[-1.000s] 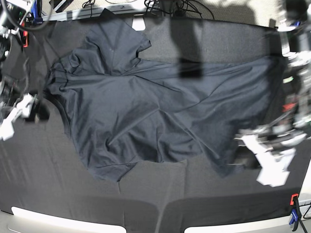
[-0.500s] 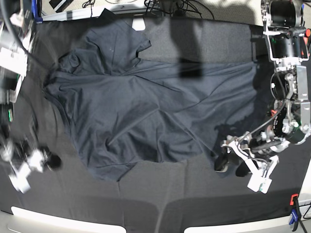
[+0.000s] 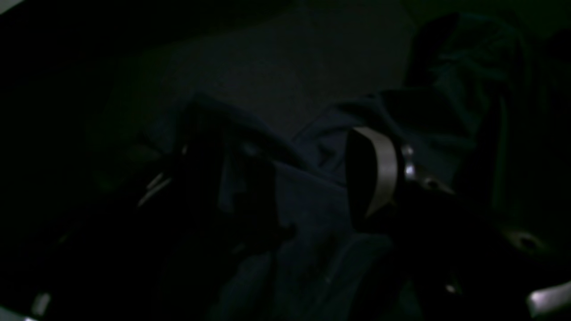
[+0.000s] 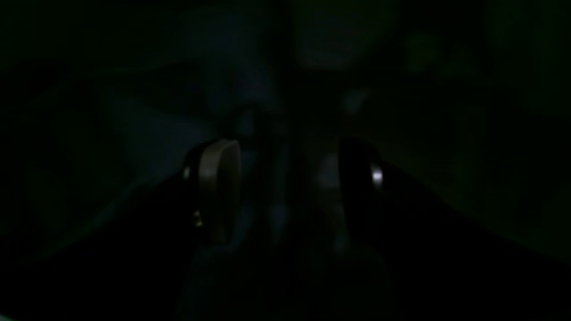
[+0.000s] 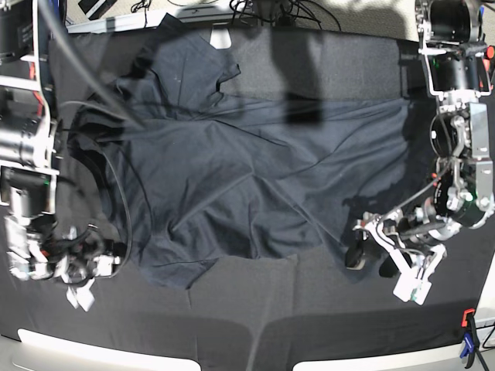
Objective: Layout the t-shirt on the table in an organized manner, then fold the t-shirt properly
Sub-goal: 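Grasp the hem corners with both grippers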
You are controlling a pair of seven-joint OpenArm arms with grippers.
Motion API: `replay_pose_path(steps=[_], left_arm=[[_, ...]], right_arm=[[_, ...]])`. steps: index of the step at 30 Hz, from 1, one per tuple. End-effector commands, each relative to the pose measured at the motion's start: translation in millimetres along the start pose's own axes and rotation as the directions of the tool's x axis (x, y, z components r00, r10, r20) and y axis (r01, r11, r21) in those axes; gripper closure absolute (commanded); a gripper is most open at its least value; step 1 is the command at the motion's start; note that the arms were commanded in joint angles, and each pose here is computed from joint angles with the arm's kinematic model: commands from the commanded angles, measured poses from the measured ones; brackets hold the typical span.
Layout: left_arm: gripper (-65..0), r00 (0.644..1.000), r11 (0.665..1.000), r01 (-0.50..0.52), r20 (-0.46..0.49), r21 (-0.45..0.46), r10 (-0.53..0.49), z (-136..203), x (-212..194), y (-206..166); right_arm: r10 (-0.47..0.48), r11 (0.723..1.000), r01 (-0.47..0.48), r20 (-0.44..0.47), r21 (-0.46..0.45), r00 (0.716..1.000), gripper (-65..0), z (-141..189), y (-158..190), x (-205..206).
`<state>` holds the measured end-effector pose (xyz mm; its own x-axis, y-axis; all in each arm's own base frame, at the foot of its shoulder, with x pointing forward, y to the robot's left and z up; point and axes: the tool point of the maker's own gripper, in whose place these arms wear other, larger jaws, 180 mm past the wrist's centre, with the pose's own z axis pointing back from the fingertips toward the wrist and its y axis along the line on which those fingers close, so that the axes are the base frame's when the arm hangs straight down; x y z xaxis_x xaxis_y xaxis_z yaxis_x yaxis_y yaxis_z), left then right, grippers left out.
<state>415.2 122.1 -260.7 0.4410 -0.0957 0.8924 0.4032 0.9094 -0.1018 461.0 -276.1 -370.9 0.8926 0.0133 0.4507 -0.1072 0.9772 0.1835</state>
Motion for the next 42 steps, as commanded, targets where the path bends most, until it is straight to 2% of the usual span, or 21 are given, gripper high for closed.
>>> replay_pose_path(steps=[1, 6, 11, 13, 14, 16, 19, 20, 22, 24, 26, 27, 30, 32, 33, 34, 37, 38, 40, 42], left_arm=[[-39.9, 0.998, 1.0, 0.006, 0.059, 0.009, -0.007, 3.5, 19.5, 2.8], [-39.9, 0.998, 1.0, 0.004, 0.058, 0.01, -0.004, 3.5, 19.2, 3.0], [-39.9, 0.998, 1.0, 0.004, 0.059, 0.01, -0.004, 3.5, 19.2, 2.9], [-39.9, 0.998, 1.0, 0.004, 0.063, 0.01, -0.005, 3.6, 20.0, 3.0], [-39.9, 0.998, 1.0, 0.004, 0.065, 0.01, -0.004, 3.6, 20.3, 2.9], [-39.9, 0.998, 1.0, 0.004, 0.065, 0.011, -0.005, 3.7, 20.4, 3.1], [-39.9, 0.998, 1.0, 0.004, 0.065, 0.011, -0.005, 3.7, 20.4, 3.1], [-39.9, 0.998, 1.0, 0.005, 0.065, 0.011, -0.006, 3.7, 20.3, 3.1], [-39.9, 0.998, 1.0, 0.015, 0.057, 0.024, -0.016, 3.6, 18.9, 5.3], [-39.9, 0.998, 0.999, 0.029, 0.049, 0.041, -0.031, 3.7, 17.7, 8.4], [-39.9, 0.998, 0.998, 0.03, 0.047, 0.048, -0.032, 3.7, 17.2, 9.6], [-39.9, 0.998, 0.998, 0.029, 0.047, 0.049, -0.031, 3.7, 17.4, 9.8], [-39.9, 0.998, 0.998, 0.027, 0.047, 0.05, -0.03, 3.7, 17.3, 10.0], [-39.9, 0.998, 0.998, 0.027, 0.048, 0.05, -0.03, 3.7, 17.5, 10.0], [-39.9, 0.998, 0.998, 0.027, 0.048, 0.05, -0.03, 3.7, 17.5, 10.0], [-39.9, 0.998, 0.998, 0.027, 0.048, 0.05, -0.03, 3.7, 17.5, 10.0], [-39.9, 0.998, 0.998, 0.027, 0.048, 0.05, -0.029, 3.7, 17.6, 9.9], [-39.9, 0.998, 0.998, 0.027, 0.048, 0.05, -0.029, 3.7, 17.6, 9.9], [-39.9, 0.998, 0.998, 0.027, 0.048, 0.049, -0.029, 3.7, 17.5, 9.8], [-39.9, 0.998, 0.998, 0.027, 0.048, 0.049, -0.029, 3.6, 17.5, 9.6]], right_arm=[[0.0, 1.0, 0.0, 0.065, -0.009, 0.998, -34.0, 11.3, -4.0, 23.3], [-0.013, 1.0, 0.013, 0.031, 0.014, 0.999, -34.0, 3.0, 1.8, 11.4], [-0.014, 0.991, 0.014, -0.001, 0.13, 1.0, -34.0, -3.7, 27.4, 0.6], [-0.006, 0.989, 0.007, -0.011, 0.15, 1.0, -33.9, -5.7, 33.0, -2.6], [-0.003, 0.988, 0.007, -0.022, 0.152, 1.0, -32.2, -7.4, 34.3, -5.9], [0.004, 0.988, 0.003, -0.047, 0.154, 0.999, -23.7, -9.4, 36.4, -11.5], [0.029, 0.988, -0.029, 0.0, 0.151, 1.0, -3.5, -8.5, 34.5, -3.7], [0.051, 0.991, -0.055, 0.036, 0.119, 0.998, 0.0, -7.3, 28.5, 3.9], [0.137, 0.99, -0.139, 0.116, 0.016, 0.984, 0.0, -2.9, 11.9, 22.6], [0.231, 0.968, -0.208, 0.182, -0.138, 0.956, 0.0, 8.0, -12.2, 44.7], [0.243, 0.94, -0.167, 0.238, -0.297, 0.94, 0.0, 25.2, -42.5, 63.7], [0.229, 0.92, -0.12, 0.265, -0.373, 0.937, 0.0, 35.4, -58.5, 71.3], [0.18, 0.828, 0.033, 0.32, -0.56, 0.93, 0.0, 66.2, -101.8, 81.8], [0.214, 0.768, 0.043, 0.32, -0.639, 0.923, 0.0, 78.9, -115.3, 85.5], [0.229, 0.746, 0.046, 0.32, -0.664, 0.919, 0.0, 83.1, -119.1, 86.9], [0.236, 0.736, 0.047, 0.322, -0.675, 0.917, 0.0, 85.1, -120.8, 87.7], [0.247, 0.741, 0.041, 0.329, -0.67, 0.911, 0.0, 84.2, -118.1, 90.3], [0.248, 0.744, 0.037, 0.328, -0.667, 0.912, -1.8, 83.5, -117.2, 90.5], [0.248, 0.751, 0.026, 0.318, -0.66, 0.915, -12.5, 81.6, -116.2, 88.9], [0.222, 0.748, 0.027, 0.288, -0.664, 0.932, -24.7, 81.3, -120.7, 81.3]])
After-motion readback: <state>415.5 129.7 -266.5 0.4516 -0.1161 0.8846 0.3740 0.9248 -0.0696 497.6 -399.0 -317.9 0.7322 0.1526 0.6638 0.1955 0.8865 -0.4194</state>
